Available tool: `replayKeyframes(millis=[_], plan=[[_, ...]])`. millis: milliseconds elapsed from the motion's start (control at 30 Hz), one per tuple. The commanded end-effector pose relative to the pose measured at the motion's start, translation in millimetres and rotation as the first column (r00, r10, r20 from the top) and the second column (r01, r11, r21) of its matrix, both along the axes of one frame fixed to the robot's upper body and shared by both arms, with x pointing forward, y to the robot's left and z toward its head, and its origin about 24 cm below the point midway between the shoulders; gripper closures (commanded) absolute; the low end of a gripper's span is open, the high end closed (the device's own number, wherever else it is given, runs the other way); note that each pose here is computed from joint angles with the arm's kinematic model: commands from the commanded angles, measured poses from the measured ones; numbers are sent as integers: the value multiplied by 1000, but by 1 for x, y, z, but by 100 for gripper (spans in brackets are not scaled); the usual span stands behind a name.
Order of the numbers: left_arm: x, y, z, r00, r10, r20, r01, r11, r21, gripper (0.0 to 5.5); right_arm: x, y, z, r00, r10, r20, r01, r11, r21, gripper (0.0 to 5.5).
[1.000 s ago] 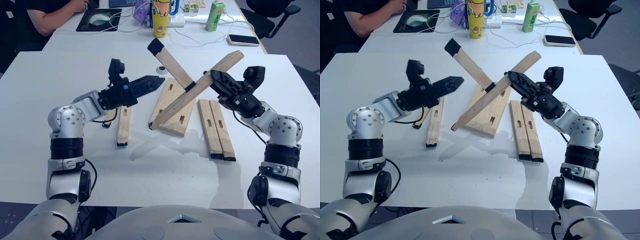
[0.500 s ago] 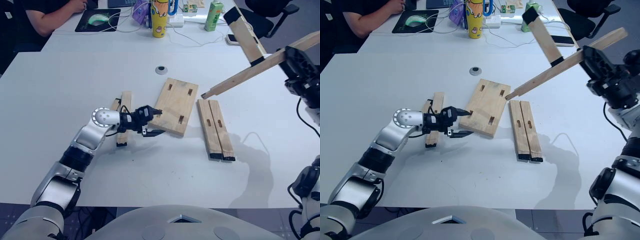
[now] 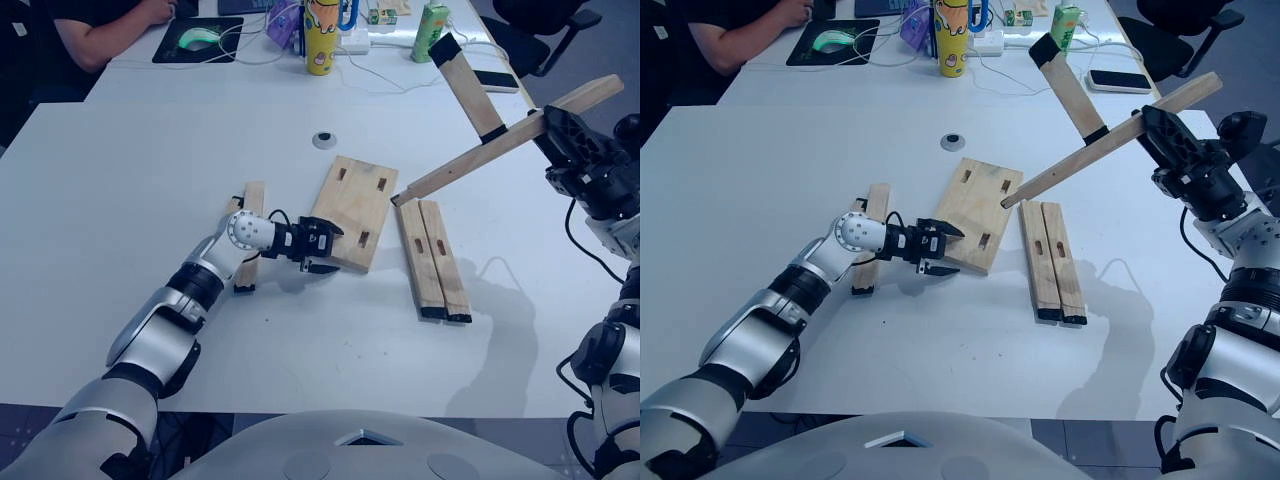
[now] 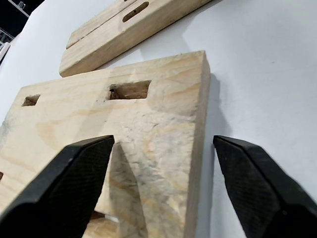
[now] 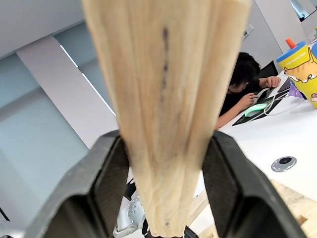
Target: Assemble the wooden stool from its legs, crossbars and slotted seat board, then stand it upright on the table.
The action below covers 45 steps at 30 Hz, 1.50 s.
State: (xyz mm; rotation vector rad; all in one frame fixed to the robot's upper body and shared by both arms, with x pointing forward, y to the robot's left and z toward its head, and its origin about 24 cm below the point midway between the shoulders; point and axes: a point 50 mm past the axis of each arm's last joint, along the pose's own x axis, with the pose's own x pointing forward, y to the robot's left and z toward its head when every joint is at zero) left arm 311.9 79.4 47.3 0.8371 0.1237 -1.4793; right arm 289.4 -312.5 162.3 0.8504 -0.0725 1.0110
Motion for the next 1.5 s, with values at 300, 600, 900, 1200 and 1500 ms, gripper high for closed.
replayKeyframes(millis=[300, 600, 900, 1200, 1500], plan=[[-13, 60, -43, 781, 423, -460, -319, 903, 288, 178, 6, 18, 0, 1000, 14, 11, -12, 994, -104, 345], [-55, 59, -45, 633, 484, -604, -432, 868, 243, 178, 3, 63, -3, 991, 79, 104, -49, 964, -262, 345], [-68, 37, -46, 615, 477, -628, -462, 863, 202, 178, 2, 101, -16, 979, 127, 161, -48, 904, -425, 345], [-71, 39, -48, 601, 500, -623, -489, 847, 208, 178, 12, 101, -9, 966, 161, 201, -34, 853, -521, 345], [-70, 41, -50, 597, 509, -620, -494, 842, 216, 178, 14, 116, -12, 927, 307, 216, -73, 712, -698, 345]])
